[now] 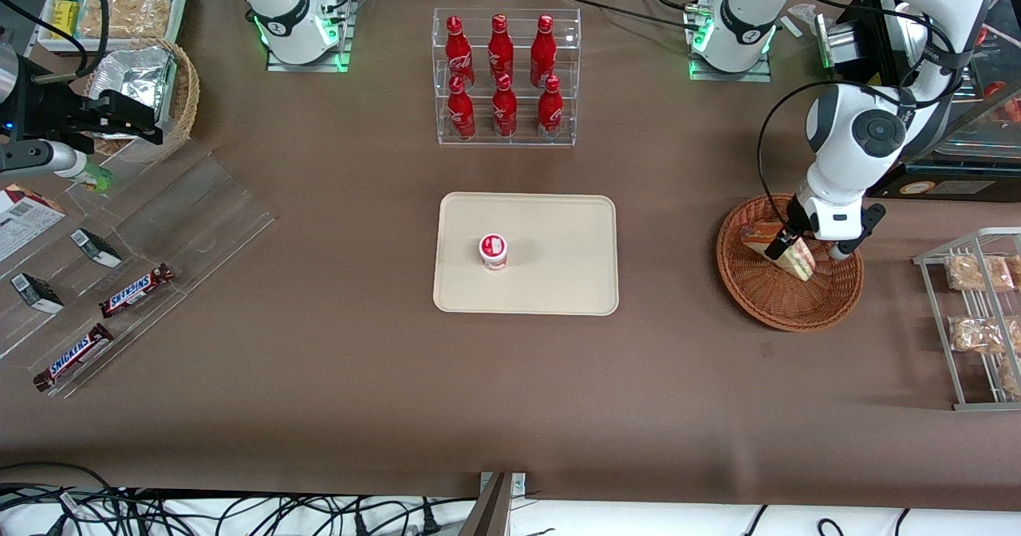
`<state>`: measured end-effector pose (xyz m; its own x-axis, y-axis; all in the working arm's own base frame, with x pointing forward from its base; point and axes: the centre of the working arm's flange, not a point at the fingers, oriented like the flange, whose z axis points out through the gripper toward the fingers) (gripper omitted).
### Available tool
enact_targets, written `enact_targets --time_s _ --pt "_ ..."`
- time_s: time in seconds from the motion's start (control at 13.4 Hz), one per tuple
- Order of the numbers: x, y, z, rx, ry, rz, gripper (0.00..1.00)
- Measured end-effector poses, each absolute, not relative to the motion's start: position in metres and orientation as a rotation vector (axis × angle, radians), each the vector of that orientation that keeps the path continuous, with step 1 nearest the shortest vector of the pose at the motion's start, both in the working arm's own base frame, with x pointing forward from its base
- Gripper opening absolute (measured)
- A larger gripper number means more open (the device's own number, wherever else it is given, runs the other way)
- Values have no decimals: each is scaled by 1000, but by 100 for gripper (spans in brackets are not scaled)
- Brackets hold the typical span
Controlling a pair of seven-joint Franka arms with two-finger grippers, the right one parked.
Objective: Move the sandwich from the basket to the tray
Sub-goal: 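Close the left gripper on the sandwich, then lift the sandwich out of the basket with the left gripper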
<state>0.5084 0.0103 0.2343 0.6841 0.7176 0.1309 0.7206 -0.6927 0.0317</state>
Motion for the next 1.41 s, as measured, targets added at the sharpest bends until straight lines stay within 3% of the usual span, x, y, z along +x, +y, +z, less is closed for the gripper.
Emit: enact_targets --time_s 0.22,0.37,0.67,0.82,1.19,1.41 --pt "508 11 233 -2860 -1226 -204 48" --pt "508 11 233 -2860 -1227 -206 36" --pt "514 13 242 -2859 -1224 -223 26" --pt "526 16 261 -2831 -1185 -164 19" --pt "575 19 368 -2854 -948 7 19" --pt "590 5 419 -2908 -774 62 19"
